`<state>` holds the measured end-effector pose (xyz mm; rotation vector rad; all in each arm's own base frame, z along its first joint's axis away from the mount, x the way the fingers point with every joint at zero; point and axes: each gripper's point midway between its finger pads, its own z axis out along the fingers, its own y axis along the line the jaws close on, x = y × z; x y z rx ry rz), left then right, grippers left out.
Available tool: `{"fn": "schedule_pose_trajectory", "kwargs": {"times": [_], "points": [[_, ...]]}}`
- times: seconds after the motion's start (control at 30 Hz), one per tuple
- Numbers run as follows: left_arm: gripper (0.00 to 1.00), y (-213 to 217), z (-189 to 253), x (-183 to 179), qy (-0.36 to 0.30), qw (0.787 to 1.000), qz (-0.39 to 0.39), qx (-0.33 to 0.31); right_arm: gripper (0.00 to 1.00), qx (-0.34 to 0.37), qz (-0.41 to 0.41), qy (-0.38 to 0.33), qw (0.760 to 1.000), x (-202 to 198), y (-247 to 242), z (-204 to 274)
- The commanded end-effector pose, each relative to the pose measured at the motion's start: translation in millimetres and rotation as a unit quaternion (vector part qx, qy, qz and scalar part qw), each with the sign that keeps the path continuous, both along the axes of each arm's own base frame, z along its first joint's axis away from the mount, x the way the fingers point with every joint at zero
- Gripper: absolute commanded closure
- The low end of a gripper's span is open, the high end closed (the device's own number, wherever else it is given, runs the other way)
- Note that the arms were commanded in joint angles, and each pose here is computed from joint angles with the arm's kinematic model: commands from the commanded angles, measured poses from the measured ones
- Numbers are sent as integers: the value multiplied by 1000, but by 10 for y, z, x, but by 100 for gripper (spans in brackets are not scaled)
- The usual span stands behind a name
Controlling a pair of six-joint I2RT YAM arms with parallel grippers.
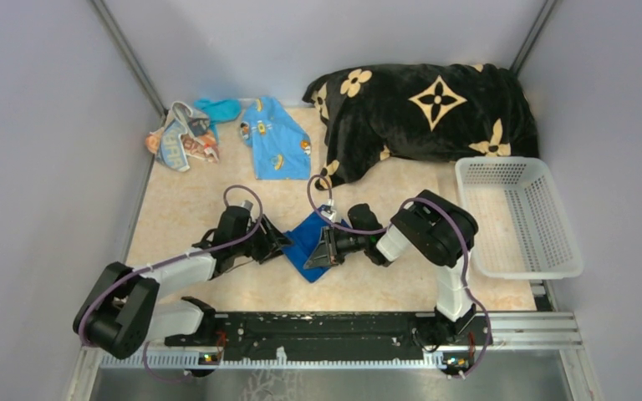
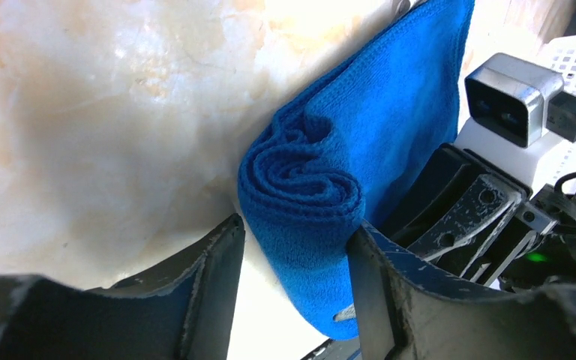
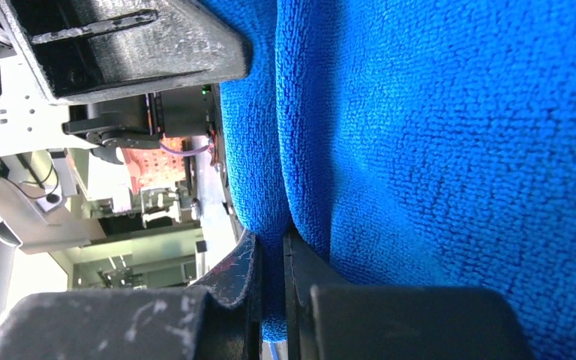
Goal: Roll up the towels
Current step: Roll the towel at the center of the board.
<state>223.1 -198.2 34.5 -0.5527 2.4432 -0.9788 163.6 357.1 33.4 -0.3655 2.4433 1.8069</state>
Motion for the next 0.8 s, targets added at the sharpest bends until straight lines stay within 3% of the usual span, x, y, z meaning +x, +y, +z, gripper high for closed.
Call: {"fn": "schedule_pose_trajectory", "kwargs": {"times": [0.0, 0.2, 0.37, 0.5, 0.6, 0.77], "points": [[43, -18, -98, 53, 16, 1000, -6, 16, 99, -24, -19, -7, 1000, 51, -70, -86], [49, -6, -264, 29, 47, 998, -7, 39, 86, -91, -21, -63, 994, 81, -155, -44], [49, 46, -331, 40, 57, 995, -6, 80, 75, -187, -21, -156, 970, 88, -191, 57], [48, 30, -359, 31, 60, 992, -15, 109, 68, -259, -61, -246, 932, 191, -257, 276], [47, 0, -369, 26, 63, 991, -19, 116, 64, -310, -91, -319, 891, 287, -337, 486], [46, -21, -370, 37, 62, 989, -20, 132, 60, -347, -110, -410, 836, 308, -333, 737]]}}
